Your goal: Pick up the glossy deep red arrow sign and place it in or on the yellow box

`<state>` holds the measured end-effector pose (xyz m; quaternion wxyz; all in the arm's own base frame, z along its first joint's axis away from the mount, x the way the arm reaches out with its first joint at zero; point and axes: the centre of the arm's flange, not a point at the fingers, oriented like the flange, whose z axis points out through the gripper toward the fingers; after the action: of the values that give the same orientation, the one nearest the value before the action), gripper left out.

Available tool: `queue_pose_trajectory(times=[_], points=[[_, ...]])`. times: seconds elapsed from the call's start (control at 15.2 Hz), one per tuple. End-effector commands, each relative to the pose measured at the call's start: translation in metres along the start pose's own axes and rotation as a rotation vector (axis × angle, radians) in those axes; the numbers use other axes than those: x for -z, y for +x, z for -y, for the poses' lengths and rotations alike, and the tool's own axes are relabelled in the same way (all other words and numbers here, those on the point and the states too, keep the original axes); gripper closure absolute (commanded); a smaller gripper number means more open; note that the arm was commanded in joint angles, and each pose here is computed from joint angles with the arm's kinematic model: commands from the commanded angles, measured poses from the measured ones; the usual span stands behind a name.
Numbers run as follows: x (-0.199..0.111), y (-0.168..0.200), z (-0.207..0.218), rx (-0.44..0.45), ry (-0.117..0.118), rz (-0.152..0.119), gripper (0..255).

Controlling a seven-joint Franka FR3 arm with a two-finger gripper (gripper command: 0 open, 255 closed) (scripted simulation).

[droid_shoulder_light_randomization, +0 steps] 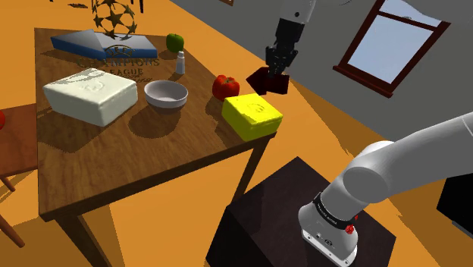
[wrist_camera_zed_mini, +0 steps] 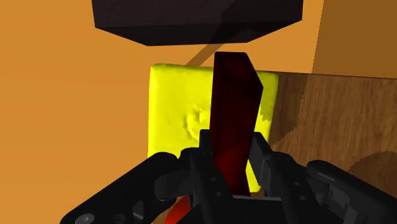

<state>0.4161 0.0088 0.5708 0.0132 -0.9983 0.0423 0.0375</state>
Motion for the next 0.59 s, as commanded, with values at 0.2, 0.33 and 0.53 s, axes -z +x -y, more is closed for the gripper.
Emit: queue_pose_trajectory(times=[0.2,0.33,0.53], points=[[-0.026,0.001,-0.002,0.000,0.000,-0.001,255],[-0.036,0.001,-0.002,0.000,0.000,-0.001,255],[-0.052,0.003,-0.002,0.000,0.000,-0.001,255]])
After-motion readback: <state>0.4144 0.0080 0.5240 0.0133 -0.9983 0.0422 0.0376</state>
